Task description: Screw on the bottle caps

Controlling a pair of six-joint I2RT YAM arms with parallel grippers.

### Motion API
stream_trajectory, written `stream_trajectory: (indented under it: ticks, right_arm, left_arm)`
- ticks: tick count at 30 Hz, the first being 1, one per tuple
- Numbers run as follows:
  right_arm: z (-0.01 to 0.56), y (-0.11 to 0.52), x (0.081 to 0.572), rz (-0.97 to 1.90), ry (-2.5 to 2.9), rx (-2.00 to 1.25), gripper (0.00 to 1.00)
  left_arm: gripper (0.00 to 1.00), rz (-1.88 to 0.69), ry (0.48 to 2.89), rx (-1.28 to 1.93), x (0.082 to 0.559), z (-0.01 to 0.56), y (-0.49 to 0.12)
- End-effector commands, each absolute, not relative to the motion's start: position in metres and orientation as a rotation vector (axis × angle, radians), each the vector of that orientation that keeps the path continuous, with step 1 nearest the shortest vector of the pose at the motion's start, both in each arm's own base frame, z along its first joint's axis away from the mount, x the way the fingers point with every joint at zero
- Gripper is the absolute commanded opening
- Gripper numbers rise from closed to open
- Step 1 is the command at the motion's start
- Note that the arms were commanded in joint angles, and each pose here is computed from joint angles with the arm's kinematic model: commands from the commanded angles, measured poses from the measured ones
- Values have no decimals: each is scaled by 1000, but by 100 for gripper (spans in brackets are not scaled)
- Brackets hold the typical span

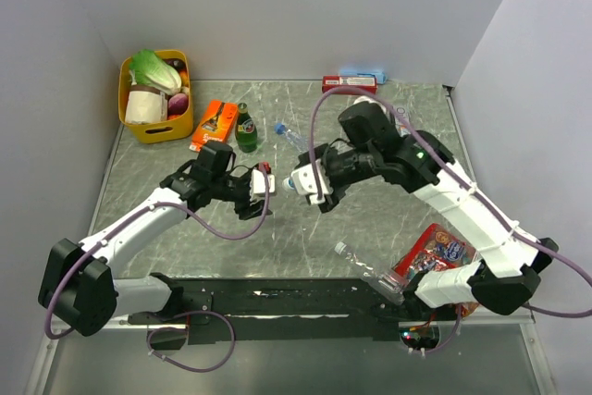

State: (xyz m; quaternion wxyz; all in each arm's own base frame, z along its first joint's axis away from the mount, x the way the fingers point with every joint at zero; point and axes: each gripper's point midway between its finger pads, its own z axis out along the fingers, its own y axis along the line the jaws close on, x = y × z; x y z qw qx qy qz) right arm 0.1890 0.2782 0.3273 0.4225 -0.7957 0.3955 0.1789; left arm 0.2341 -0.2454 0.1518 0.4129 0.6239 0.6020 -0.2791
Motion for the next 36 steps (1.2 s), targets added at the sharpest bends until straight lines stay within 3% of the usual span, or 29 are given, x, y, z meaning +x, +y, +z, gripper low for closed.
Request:
stream_trajectory:
  ticks: [1, 8, 19, 22, 23, 25, 28, 32, 33, 36]
  right_arm:
    - [324, 300, 185, 368, 729, -2084, 68]
    - [317, 311, 177, 385, 658, -2129, 62]
    - [306, 319, 182, 408, 695, -2162, 45]
    - [304, 320, 185, 418, 746, -2154, 36]
    - [304, 323, 191, 408, 774, -2138, 28]
    - [305, 325, 198, 448, 915, -2074, 19]
    - [311, 336, 225, 535, 1305, -1825, 0]
    - [310, 346, 264, 889, 1968, -1300, 0]
    - [304, 347, 264, 1040, 2224, -1038, 0]
    - [294, 352, 251, 1166, 2269, -1014, 0]
  left_arm:
    - [1, -774, 1361, 1674, 221, 170, -254]
    - [1, -770, 1327, 1688, 219, 177, -256]
    - [1, -739, 1300, 1677, 222, 182, -257]
    - [1, -731, 1298, 1662, 225, 184, -258]
    - [1, -725, 1322, 1642, 228, 183, -257]
    - [1, -676, 1309, 1551, 245, 197, -263]
    - [1, -581, 1482, 1217, 281, 212, -256]
    - [1, -449, 1560, 750, 330, 250, -240]
    - [1, -372, 1592, 651, 344, 250, -231]
    - [1, -357, 1650, 585, 354, 240, -229]
